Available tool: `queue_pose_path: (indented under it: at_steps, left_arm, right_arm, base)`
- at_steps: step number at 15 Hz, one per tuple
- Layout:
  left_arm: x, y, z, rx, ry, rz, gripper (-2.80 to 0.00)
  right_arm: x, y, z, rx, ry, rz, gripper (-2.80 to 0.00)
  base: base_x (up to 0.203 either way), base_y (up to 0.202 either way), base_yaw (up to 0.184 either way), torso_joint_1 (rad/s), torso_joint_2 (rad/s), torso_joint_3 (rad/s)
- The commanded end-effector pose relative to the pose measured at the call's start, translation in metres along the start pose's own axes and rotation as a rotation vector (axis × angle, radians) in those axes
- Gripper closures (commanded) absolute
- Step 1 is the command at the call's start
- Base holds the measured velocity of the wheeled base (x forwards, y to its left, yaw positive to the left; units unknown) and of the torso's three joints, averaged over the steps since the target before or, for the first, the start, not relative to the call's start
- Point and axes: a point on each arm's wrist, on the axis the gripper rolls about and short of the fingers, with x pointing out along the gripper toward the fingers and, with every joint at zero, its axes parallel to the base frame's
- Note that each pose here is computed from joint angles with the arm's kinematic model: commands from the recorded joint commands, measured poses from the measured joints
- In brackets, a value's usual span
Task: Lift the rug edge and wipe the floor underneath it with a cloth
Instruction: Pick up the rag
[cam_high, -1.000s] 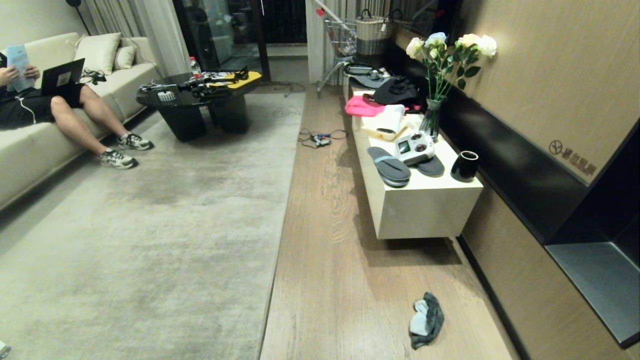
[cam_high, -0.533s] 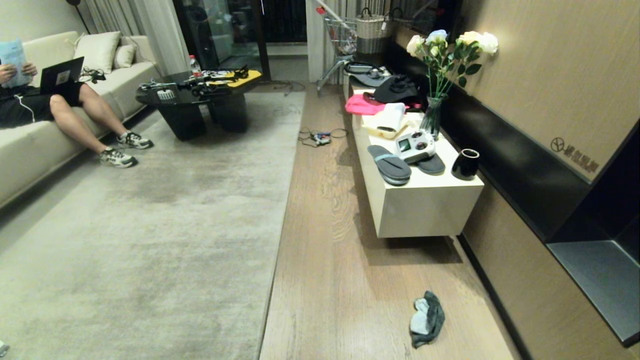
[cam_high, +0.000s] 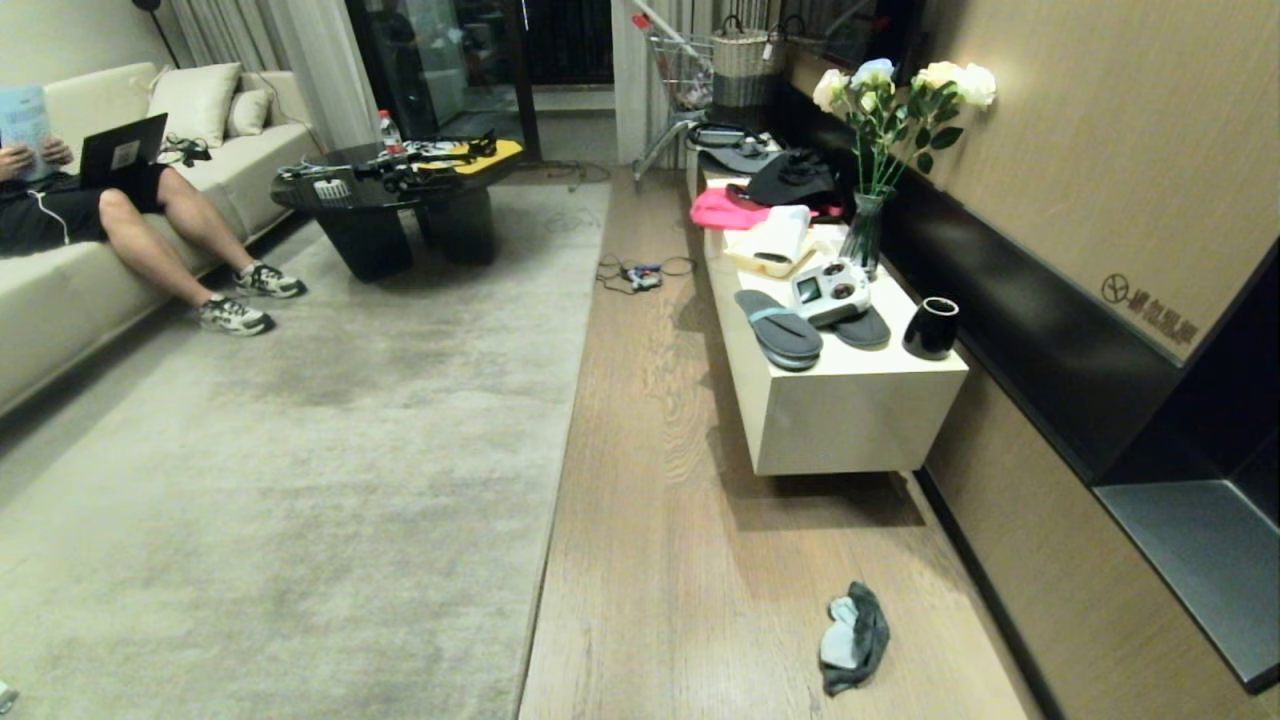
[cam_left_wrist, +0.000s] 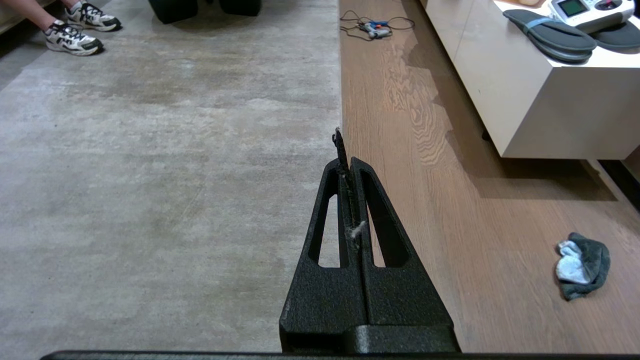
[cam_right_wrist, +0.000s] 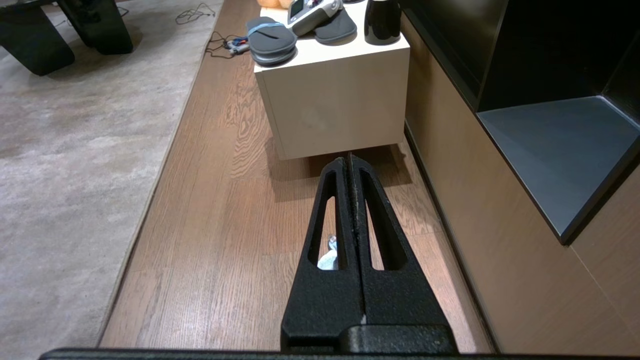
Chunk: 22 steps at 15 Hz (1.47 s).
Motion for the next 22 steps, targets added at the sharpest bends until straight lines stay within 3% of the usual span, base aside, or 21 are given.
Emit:
queue_pose_path:
  at_steps: [1,8,22]
  left_arm:
    - [0.0001,0.0000,0.0001,0.000,0.000,0.001,0.00]
    - [0.0001,0.0000,0.0000,0.003,0.002,0.001,0.00]
    - [0.0001,0.0000,-0.0001,0.000,0.001,0.001,0.00]
  right_arm:
    - [0.0001,0.0000,0.0001,0.000,0.001,0.000,0.00]
    - [0.0001,0.0000,0.0001,0.000,0.001,0.000,0.00]
    - [0.0001,0.0000,0.0001,0.000,0.001,0.000,0.00]
  base:
    - [0.000,0.000,0.000,0.000,0.00,0.000]
    - [0.000,0.000,0.000,0.001,0.00,-0.023]
    - [0.000,0.000,0.000,0.003,0.00,-0.192]
